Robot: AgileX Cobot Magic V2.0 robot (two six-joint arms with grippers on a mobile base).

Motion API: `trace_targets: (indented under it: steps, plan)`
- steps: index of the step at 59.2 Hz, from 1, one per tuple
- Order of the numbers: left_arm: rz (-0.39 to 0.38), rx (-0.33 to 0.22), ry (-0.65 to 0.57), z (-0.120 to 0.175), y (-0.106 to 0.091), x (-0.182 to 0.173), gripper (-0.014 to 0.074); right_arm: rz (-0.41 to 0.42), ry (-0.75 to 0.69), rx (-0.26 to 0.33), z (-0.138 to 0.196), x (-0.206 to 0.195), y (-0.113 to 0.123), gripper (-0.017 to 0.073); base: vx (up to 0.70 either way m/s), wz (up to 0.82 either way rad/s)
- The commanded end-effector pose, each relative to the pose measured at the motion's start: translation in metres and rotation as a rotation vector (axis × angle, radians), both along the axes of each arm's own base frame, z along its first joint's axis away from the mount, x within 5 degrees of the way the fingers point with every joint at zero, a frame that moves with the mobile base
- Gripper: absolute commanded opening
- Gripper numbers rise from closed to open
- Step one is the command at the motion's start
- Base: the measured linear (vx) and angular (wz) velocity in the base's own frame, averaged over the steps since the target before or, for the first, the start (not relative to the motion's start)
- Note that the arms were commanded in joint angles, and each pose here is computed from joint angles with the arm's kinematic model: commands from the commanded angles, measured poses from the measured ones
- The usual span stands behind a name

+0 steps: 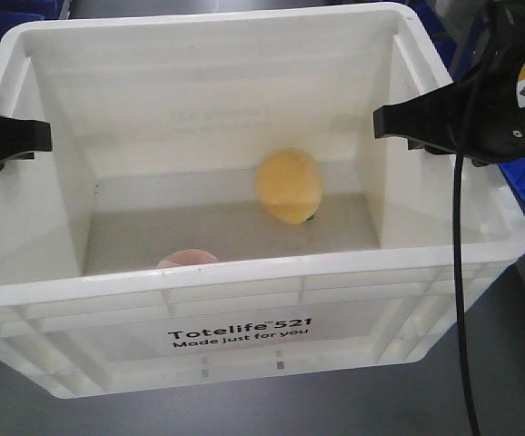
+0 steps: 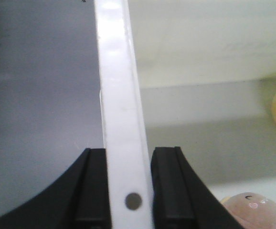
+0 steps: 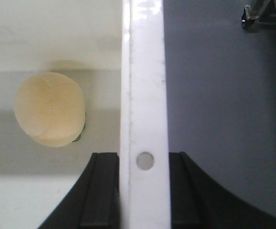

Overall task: Place moving items into box and shelve
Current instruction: 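Hold the tote with both grippers as the base turns toward the blue shelving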

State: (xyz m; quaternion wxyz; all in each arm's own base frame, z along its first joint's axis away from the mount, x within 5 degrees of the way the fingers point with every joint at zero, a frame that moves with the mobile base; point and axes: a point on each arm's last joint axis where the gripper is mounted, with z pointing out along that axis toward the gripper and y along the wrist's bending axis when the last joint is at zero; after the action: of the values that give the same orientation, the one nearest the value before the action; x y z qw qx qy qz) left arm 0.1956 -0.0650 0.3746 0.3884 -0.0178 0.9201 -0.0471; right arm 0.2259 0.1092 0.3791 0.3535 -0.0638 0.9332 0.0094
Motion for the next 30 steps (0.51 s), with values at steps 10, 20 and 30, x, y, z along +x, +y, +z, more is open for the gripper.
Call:
trace_targets:
  steps: [10,20,30]
  plan:
    - [-0.025,0.009,-0.183,0.0278,0.0036,-0.0015,0.0148,0.015,-0.187,0.000,0.0290,-0.0005,-0.0081,0.0057,0.37,-0.07]
    - [-0.025,0.009,-0.183,0.0278,0.0036,-0.0015,0.0148,0.015,-0.187,0.001,0.0290,-0.0005,-0.0081,0.0057,0.38,-0.07]
    - [-0.025,0.009,-0.183,0.0278,0.0036,-0.0015,0.0148,0.015,-0.187,0.001,0.0290,-0.0005,-0.0081,0.0057,0.39,-0.08]
